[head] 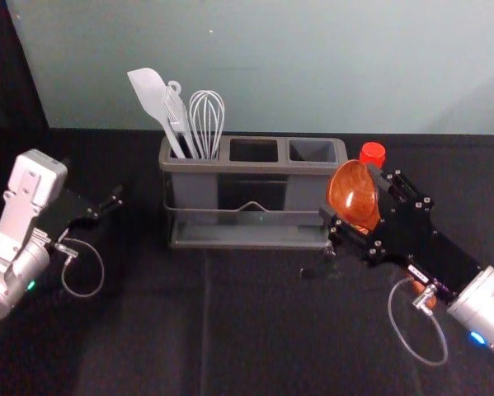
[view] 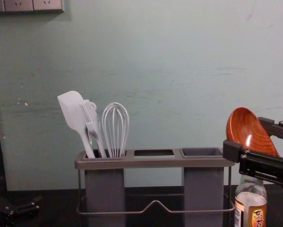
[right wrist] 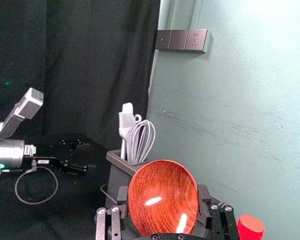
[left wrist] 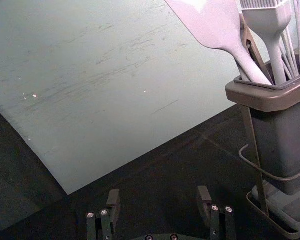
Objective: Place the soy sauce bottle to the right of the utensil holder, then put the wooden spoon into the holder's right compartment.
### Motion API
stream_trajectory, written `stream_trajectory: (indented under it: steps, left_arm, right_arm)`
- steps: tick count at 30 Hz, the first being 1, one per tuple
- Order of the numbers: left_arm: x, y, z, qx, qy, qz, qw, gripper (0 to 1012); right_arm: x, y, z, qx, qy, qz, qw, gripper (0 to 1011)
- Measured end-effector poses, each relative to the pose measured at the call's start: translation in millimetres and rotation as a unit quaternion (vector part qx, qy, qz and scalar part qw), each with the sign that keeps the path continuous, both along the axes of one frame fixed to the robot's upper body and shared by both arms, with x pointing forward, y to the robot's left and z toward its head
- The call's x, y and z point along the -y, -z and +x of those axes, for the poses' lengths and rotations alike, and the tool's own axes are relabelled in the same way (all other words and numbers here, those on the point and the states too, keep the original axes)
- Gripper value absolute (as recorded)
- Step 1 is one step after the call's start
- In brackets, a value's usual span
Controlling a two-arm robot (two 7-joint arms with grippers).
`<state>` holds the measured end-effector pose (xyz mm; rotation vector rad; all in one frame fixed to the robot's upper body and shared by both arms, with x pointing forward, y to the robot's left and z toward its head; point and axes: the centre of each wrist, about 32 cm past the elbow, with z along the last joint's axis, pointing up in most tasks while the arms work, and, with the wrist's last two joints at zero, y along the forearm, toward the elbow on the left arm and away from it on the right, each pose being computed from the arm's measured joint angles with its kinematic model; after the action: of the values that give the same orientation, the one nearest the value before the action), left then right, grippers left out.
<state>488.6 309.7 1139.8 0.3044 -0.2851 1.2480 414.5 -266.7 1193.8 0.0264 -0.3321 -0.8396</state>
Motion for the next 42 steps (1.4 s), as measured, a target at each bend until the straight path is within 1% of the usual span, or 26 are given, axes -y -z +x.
stream_trajectory:
  steps: [3,4,5,7,8,11,13,15,17,18,19,20,21,22,24,27,31,32,33,34,35,36,38,39,42]
  left_arm:
    - [0.0,0.0,0.0,0.000,0.000,0.000,1.0000,1005]
    - [0.0,0.0,0.0,0.000,0.000,0.000,1.0000,1005]
    - [0.0,0.0,0.0,0.000,0.000,0.000,1.0000,1005]
    - [0.0,0.0,0.0,0.000,0.000,0.000,1.0000,1005]
    - [0.0,0.0,0.0,0.000,0.000,0.000,1.0000,1005]
    - [0.0,0.0,0.0,0.000,0.000,0.000,1.0000,1005]
    - [0.0,0.1,0.0,0.000,0.000,0.000,1.0000,1005]
    - [0.0,0.0,0.0,0.000,0.000,0.000,1.0000,1005]
    - [0.0,0.0,0.0,0.000,0.000,0.000,1.0000,1005]
    - [0.0,0.0,0.0,0.000,0.000,0.000,1.0000,1005]
    - [0.0,0.0,0.0,0.000,0.000,0.000,1.0000,1005]
    - [0.0,0.0,0.0,0.000,0.000,0.000,1.0000,1005]
    - [0.0,0.0,0.0,0.000,0.000,0.000,1.0000,1005]
    - [0.0,0.0,0.0,0.000,0.000,0.000,1.0000,1005]
    - [0.0,0.0,0.0,0.000,0.000,0.000,1.0000,1005]
    - [0.0,0.0,0.0,0.000,0.000,0.000,1.0000,1005]
    - [0.0,0.0,0.0,0.000,0.000,0.000,1.0000,1005]
    - [0.0,0.0,0.0,0.000,0.000,0.000,1.0000,1005]
    - [0.0,0.0,0.0,0.000,0.000,0.000,1.0000,1005]
    - [0.0,0.0,0.0,0.000,0.000,0.000,1.0000,1005]
    - [0.0,0.0,0.0,0.000,0.000,0.000,1.0000,1005]
    - [0.0,0.0,0.0,0.000,0.000,0.000,1.0000,1005]
    - [0.0,0.0,0.0,0.000,0.000,0.000,1.0000,1005]
    - [0.0,0.0,0.0,0.000,0.000,0.000,1.0000,1005]
    - [0.0,0.0,0.0,0.000,0.000,0.000,1.0000,1005]
  right_arm:
    - [-0.7,-0.8,0.8,0.002,0.000,0.002,1.0000,837]
    - [-2.2,-3.4,3.2,0.007,0.002,0.006,1.0000,837]
    - [-2.2,-3.4,3.2,0.007,0.002,0.006,1.0000,837]
    - [-5.8,-9.9,10.5,0.016,0.006,0.013,0.9998,837]
    - [-5.8,-9.9,10.5,0.016,0.006,0.013,0.9998,837]
    - [-12.6,-18.0,22.5,0.025,0.002,0.024,0.9994,837]
    - [-20.5,-25.7,36.6,0.032,-0.007,0.039,0.9987,838]
    - [-25.1,-29.3,44.3,0.035,-0.011,0.047,0.9982,838]
    - [-29.4,-31.6,51.3,0.036,-0.016,0.055,0.9977,837]
    - [-33.8,-33.2,58.5,0.036,-0.021,0.062,0.9972,837]
    - [-36.1,-34.2,62.1,0.036,-0.023,0.066,0.9969,837]
    - [-40.2,-35.1,68.6,0.036,-0.027,0.075,0.9962,838]
    - [-40.2,-35.1,68.6,0.036,-0.027,0.075,0.9962,837]
    - [-44.4,-36.3,75.4,0.036,-0.031,0.084,0.9954,836]
    - [-47.5,-36.7,80.8,0.034,-0.034,0.092,0.9946,838]
    - [-54.6,-39.4,95.2,0.032,-0.038,0.117,0.9919,837]
    - [-59.0,-41.1,107.0,0.028,-0.038,0.134,0.9898,837]
    - [-60.9,-42.4,112.7,0.028,-0.037,0.140,0.9890,837]
    - [-61.8,-43.1,115.3,0.028,-0.037,0.143,0.9887,837]
    - [-63.4,-44.2,121.1,0.028,-0.036,0.145,0.9884,837]
    - [-64.1,-44.9,123.1,0.029,-0.037,0.145,0.9883,837]
    - [-65.7,-46.9,128.3,0.031,-0.038,0.145,0.9882,837]
    - [-67.3,-48.0,132.8,0.032,-0.038,0.145,0.9881,837]
    - [-68.6,-49.5,137.4,0.034,-0.038,0.145,0.9881,837]
    - [-70.6,-51.0,142.8,0.038,-0.038,0.145,0.9880,838]
